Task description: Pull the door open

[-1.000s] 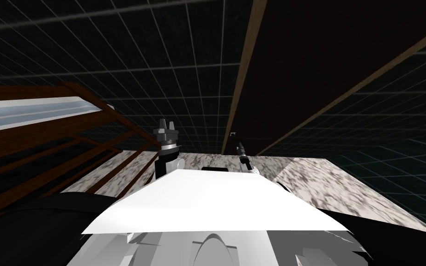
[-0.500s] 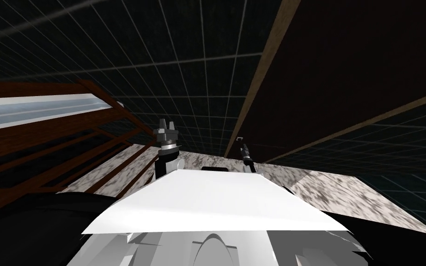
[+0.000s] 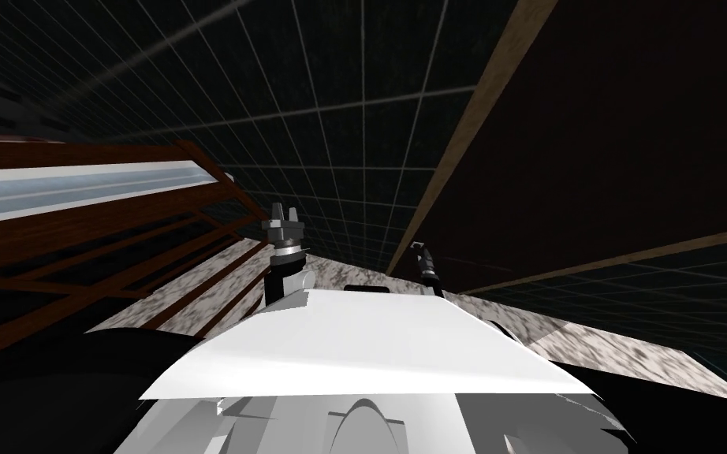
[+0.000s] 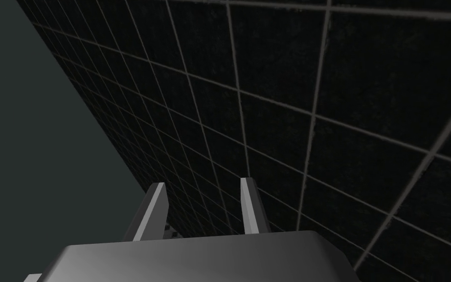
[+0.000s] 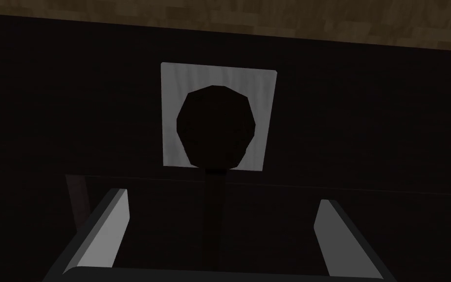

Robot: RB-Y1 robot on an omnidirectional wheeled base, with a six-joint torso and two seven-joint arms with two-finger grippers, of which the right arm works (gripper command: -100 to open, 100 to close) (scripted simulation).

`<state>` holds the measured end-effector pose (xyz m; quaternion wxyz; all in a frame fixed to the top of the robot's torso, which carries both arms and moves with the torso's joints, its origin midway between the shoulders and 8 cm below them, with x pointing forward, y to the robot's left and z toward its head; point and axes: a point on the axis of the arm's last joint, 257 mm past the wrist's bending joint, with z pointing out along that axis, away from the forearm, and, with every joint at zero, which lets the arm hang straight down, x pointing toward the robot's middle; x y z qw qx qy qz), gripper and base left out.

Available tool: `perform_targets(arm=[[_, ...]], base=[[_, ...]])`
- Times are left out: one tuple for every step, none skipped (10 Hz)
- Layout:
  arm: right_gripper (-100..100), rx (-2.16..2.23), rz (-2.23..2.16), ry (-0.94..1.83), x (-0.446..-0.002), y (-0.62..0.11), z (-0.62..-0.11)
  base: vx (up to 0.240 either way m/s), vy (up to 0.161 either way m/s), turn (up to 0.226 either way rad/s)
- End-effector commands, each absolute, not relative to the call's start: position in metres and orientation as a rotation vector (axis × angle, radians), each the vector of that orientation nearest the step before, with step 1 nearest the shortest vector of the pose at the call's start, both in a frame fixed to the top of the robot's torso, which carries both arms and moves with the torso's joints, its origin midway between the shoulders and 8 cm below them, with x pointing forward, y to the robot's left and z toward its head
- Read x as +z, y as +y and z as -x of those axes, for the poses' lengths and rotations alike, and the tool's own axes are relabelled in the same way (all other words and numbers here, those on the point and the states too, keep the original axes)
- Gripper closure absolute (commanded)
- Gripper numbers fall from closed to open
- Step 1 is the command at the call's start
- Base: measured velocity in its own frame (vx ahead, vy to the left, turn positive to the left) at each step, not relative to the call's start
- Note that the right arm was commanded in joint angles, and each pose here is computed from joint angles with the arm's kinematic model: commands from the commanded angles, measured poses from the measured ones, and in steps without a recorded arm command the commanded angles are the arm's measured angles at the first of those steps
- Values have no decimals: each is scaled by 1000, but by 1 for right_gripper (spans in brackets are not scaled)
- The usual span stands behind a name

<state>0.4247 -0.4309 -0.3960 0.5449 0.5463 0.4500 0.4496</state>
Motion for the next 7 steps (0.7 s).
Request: perform_targets(arm=[[-100, 1060, -1299, 1055, -393, -436, -422], [-100, 1060, -1298, 1055, -393, -436, -422], [-100, 1063, -1296, 1053, -392, -436, -423], [100, 1063, -1296, 1053, -392, -436, -423], [100, 1063, -1296, 1053, -392, -436, -423], [100, 1063, -1296, 1053, -392, -436, -423], [100, 1063, -1296, 1053, -392, -436, -423]], base=[[110, -47, 71], [49, -10, -24], [17, -2, -7], [0, 0, 0], [-6, 1, 1], [-7, 0, -1], [0, 0, 0]])
